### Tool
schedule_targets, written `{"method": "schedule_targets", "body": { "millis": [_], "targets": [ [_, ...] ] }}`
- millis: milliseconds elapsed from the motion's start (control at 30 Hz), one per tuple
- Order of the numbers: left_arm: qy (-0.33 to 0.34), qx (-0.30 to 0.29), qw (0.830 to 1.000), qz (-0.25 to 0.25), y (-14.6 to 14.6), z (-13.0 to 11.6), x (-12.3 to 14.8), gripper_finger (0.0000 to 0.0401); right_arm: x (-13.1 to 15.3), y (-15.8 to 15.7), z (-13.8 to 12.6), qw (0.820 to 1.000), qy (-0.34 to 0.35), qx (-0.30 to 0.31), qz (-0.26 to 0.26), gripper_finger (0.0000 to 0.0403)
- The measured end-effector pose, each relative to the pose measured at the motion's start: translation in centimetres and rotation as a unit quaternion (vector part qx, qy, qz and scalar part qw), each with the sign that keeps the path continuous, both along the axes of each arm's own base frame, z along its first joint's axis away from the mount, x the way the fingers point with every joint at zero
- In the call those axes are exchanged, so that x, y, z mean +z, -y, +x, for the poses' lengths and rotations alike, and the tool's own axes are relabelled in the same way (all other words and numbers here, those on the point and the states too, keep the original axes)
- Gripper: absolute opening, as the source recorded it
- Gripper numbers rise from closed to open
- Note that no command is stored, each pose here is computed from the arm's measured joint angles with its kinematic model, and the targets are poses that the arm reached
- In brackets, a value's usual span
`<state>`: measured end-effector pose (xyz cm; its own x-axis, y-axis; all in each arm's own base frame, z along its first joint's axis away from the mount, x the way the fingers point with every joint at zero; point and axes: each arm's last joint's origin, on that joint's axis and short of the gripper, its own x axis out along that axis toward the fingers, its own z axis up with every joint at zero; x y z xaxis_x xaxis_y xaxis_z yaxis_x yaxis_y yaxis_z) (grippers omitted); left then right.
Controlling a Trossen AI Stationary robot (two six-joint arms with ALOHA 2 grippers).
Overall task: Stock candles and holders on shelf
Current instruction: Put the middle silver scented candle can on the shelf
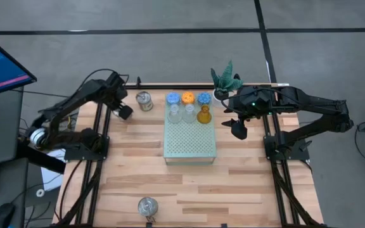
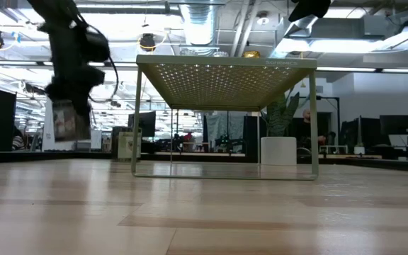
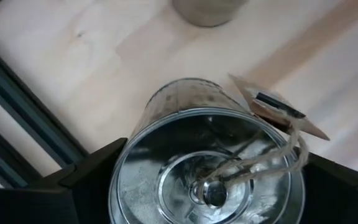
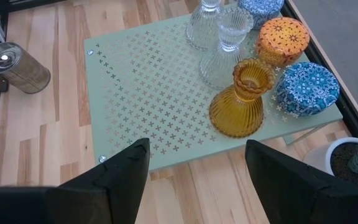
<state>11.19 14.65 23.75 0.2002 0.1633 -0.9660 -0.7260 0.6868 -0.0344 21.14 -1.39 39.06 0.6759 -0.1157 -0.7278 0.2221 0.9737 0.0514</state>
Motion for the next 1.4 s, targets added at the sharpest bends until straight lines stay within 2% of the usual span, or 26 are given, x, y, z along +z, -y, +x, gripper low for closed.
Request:
{"method": "schedule_targets", "body": {
  "millis": [200, 433, 667, 800, 900, 1067, 1400],
  "targets": [
    [0.097, -0.017, 0.995, 0.003, 3.6, -0.3, 4.4, 0.0357, 0.0, 0.0, 0.0, 1.000, 0.000, 0.000, 0.000, 0.0256],
    [0.215, -0.050, 0.975, 0.003, 7.3, 0.7, 9.7, 0.0358, 0.0, 0.0, 0.0, 1.000, 0.000, 0.000, 0.000, 0.0256],
    [0.285, -0.109, 0.952, -0.011, 10.0, 3.2, 13.7, 0.0358, 0.0, 0.0, 0.0, 1.000, 0.002, -0.003, 0.003, 0.0256],
    [0.341, -0.156, 0.927, -0.013, 11.3, 5.6, 15.4, 0.0358, 0.0, 0.0, 0.0, 1.000, 0.002, -0.004, 0.004, 0.0256],
    [0.358, -0.183, 0.915, -0.020, 12.3, 7.6, 16.2, 0.0359, 0.0, 0.0, 0.0, 1.000, 0.002, -0.003, 0.005, 0.0256],
    [0.350, -0.215, 0.912, -0.014, 13.8, 10.6, 16.2, 0.0359, 0.0, -0.1, 0.0, 1.000, 0.002, -0.004, 0.007, 0.0256],
    [0.307, -0.201, 0.929, 0.045, 14.3, 15.8, 14.6, 0.0360, 0.0, -0.1, 0.0, 1.000, 0.002, -0.004, 0.007, 0.0256]
  ]
}}
